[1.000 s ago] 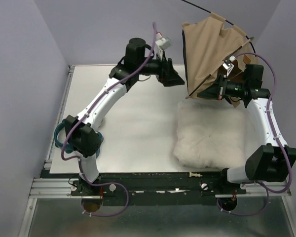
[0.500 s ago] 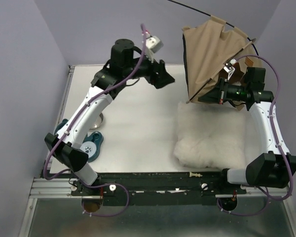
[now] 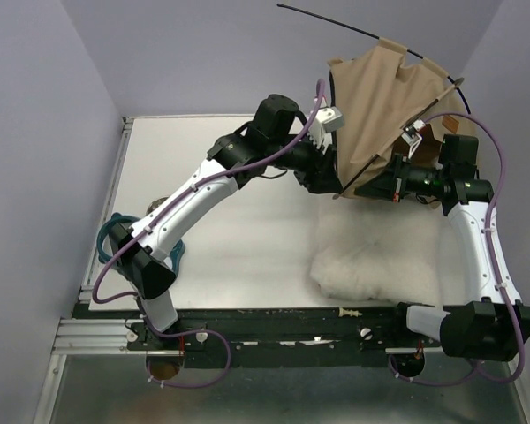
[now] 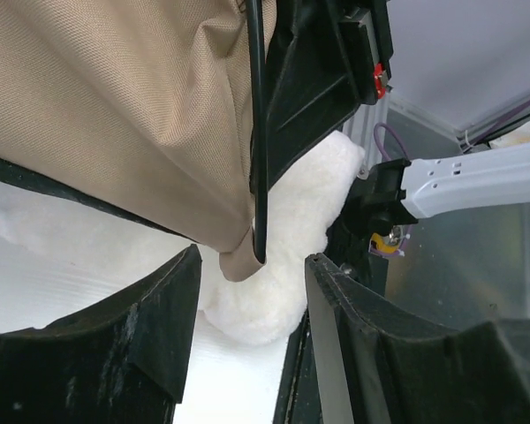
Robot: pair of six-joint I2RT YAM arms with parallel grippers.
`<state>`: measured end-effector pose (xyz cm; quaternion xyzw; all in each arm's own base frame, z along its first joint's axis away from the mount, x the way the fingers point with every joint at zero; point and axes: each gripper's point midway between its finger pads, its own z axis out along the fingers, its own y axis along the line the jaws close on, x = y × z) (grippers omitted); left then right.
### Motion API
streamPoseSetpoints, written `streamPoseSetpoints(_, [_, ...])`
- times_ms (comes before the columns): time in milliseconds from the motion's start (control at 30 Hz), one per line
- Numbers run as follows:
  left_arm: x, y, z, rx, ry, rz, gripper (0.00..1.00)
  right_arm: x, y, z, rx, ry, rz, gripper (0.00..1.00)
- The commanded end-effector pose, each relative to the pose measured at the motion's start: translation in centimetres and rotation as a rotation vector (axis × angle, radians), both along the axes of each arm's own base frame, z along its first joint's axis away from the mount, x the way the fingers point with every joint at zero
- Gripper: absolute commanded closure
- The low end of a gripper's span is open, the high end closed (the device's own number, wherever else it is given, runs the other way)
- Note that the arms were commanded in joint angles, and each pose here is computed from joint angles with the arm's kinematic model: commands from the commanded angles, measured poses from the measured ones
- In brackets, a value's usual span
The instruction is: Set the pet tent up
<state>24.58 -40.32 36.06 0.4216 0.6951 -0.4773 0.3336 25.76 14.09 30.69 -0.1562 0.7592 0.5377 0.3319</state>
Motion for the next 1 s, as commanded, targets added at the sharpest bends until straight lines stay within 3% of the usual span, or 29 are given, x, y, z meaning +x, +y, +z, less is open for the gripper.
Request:
streamPoseSetpoints(0, [-0.6, -0.7, 0.8, 0.008, 0.006, 0.027, 0.39, -0.5, -0.1, -0.3, -0.013, 0.012, -0.034, 0.99])
streamPoseSetpoints(267, [-1.6, -2.1, 0.1, 0.019, 0.002, -0.011, 0.41, -1.0, 0.0, -0.3, -0.005, 0.019, -0.018, 0.99])
streamPoseSetpoints(700, [0.8, -2.8, -0.9, 0.073, -0.043, 0.062, 0.46, -1.5, 0.2, -0.3, 0.008, 0.026, -0.003, 0.99])
streamPoseSetpoints(967, [-0.2, -3.1, -2.0, 0.089, 0.014, 0.018, 0.58, -1.2, 0.2, -0.1, 0.015, 0.032, -0.006, 0.99])
